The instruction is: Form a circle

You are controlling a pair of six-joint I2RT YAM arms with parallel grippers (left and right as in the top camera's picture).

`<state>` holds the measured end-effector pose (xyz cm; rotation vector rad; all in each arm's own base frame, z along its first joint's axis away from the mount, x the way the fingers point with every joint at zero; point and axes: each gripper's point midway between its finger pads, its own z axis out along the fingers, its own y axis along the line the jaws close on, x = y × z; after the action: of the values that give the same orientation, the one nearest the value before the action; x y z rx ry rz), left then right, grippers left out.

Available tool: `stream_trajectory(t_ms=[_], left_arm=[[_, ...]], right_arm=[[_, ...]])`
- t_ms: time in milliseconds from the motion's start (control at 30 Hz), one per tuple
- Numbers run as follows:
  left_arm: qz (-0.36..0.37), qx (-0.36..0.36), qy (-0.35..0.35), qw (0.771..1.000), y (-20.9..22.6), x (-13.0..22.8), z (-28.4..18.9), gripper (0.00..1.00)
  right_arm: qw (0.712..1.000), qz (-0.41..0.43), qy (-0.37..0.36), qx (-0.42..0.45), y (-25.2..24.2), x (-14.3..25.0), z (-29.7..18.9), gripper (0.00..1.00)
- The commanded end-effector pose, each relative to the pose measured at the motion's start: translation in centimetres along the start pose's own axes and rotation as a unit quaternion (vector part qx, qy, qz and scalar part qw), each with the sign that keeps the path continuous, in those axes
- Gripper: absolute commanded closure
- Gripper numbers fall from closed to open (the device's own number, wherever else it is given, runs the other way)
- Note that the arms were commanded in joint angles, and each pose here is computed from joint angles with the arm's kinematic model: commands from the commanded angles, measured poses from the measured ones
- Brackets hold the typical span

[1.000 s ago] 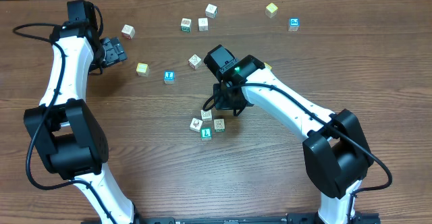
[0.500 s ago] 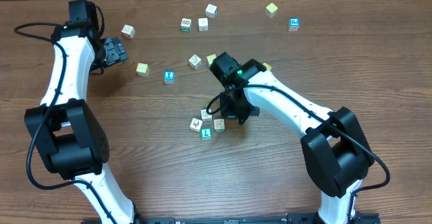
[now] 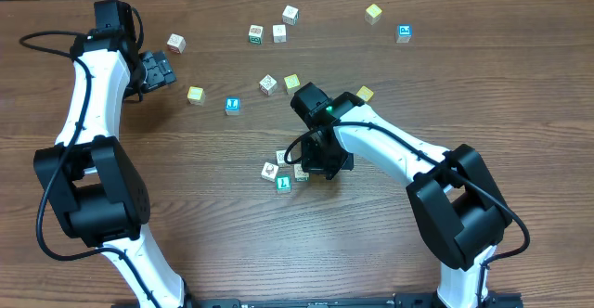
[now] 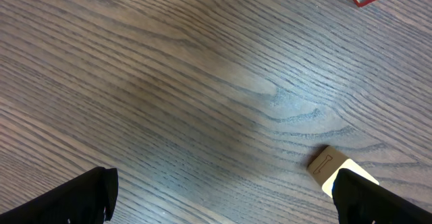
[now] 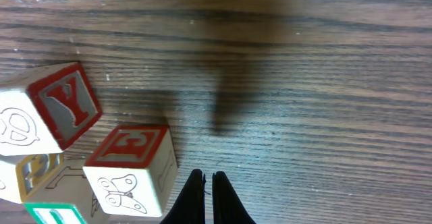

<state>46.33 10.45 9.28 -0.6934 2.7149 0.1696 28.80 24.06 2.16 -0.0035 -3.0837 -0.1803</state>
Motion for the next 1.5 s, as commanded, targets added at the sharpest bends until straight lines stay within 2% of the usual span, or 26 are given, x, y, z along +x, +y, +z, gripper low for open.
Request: stream_trajectory(t_ms=[0,667,1467], left_arm=[[0.007,0.000,-0.004,1.000,-0.2,0.0,-0.3,0.01],[0.007,0.000,-0.004,1.000,-0.2,0.0,-0.3,0.00],[0.007,0.000,-0.004,1.000,-0.2,0.1,-0.3,0.01]], right_arm=[[1.000,-0.008,0.004,-0.005,0.8,0.6,0.3,0.96],[1.000,-0.005,0.015,-0.001,0.8,1.3,0.4,0.96],[1.000,-0.009,-0.005,-0.017,1.6,0.3,0.4,0.96]])
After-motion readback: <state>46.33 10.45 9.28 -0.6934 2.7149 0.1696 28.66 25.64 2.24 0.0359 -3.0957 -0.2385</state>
